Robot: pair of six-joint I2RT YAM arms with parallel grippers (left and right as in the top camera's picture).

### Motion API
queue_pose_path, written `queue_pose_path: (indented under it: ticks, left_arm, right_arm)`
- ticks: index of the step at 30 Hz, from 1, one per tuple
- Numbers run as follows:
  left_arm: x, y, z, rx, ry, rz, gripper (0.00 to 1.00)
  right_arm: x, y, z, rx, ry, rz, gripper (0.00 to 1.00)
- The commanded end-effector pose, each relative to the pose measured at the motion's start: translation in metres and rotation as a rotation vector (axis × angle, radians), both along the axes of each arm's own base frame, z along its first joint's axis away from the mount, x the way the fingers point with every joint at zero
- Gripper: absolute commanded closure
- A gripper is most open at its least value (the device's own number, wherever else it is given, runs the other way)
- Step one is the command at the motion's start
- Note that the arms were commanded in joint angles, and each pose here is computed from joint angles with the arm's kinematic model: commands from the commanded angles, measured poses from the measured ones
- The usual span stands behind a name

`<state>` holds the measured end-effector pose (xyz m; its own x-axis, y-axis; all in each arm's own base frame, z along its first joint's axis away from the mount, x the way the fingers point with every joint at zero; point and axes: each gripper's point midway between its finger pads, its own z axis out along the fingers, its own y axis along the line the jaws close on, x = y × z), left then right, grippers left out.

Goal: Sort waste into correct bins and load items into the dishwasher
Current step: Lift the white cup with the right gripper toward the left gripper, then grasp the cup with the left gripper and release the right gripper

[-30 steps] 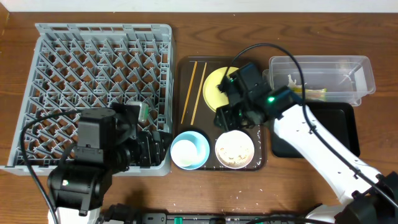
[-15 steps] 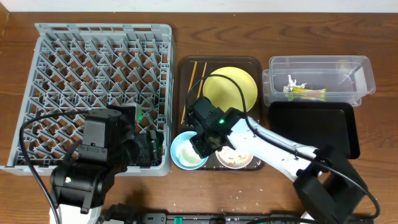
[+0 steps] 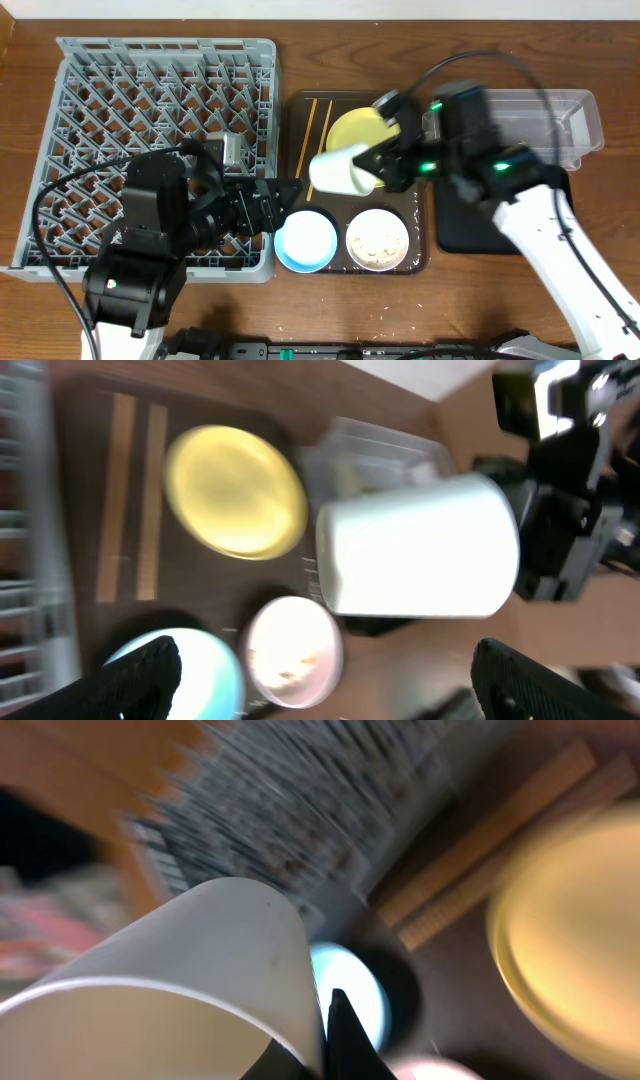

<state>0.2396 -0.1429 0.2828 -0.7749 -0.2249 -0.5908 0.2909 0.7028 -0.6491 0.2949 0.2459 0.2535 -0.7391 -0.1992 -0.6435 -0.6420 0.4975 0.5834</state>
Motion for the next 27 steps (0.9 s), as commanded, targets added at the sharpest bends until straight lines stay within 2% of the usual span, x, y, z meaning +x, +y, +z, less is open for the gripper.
queue_pose_path:
  ticks: [1, 2, 5, 11, 15, 18, 25, 27]
  left_arm:
    - [-0.019, -0.037, 0.035, -0.241, 0.048, -0.209, 0.06]
    - [-0.026, -0.050, 0.055, -0.332, 0.022, -0.339, 0.06]
    - [-0.031, -0.056, 0.065, -0.384, 0.023, -0.414, 0.06]
    - [-0.049, -0.062, 0.082, -0.451, 0.011, -0.552, 0.06]
    - [-0.054, -0.062, 0.084, -0.460, 0.016, -0.579, 0.11]
    - [-0.053, -0.062, 0.084, -0.460, 0.015, -0.578, 0.21]
    - [-0.048, -0.062, 0.082, -0.447, 0.003, -0.553, 0.23]
    - [-0.048, -0.062, 0.082, -0.447, 0.002, -0.553, 0.28]
  right_arm:
    - [-0.033, 0.010, 0.051, 0.303, -0.034, 0.295, 0.99]
    - [-0.043, 0.014, 0.069, 0.384, -0.085, 0.390, 0.99]
    - [-0.052, 0.021, 0.082, 0.428, -0.136, 0.461, 0.99]
    - [-0.044, 0.033, 0.087, 0.408, -0.188, 0.431, 0.99]
    - [-0.042, 0.036, 0.093, 0.415, -0.206, 0.428, 0.99]
    - [-0.048, 0.043, 0.094, 0.418, -0.218, 0.449, 0.99]
    - [-0.054, 0.059, 0.090, 0.395, -0.217, 0.446, 0.99]
    - [-0.052, 0.059, 0.089, 0.390, -0.212, 0.434, 0.97]
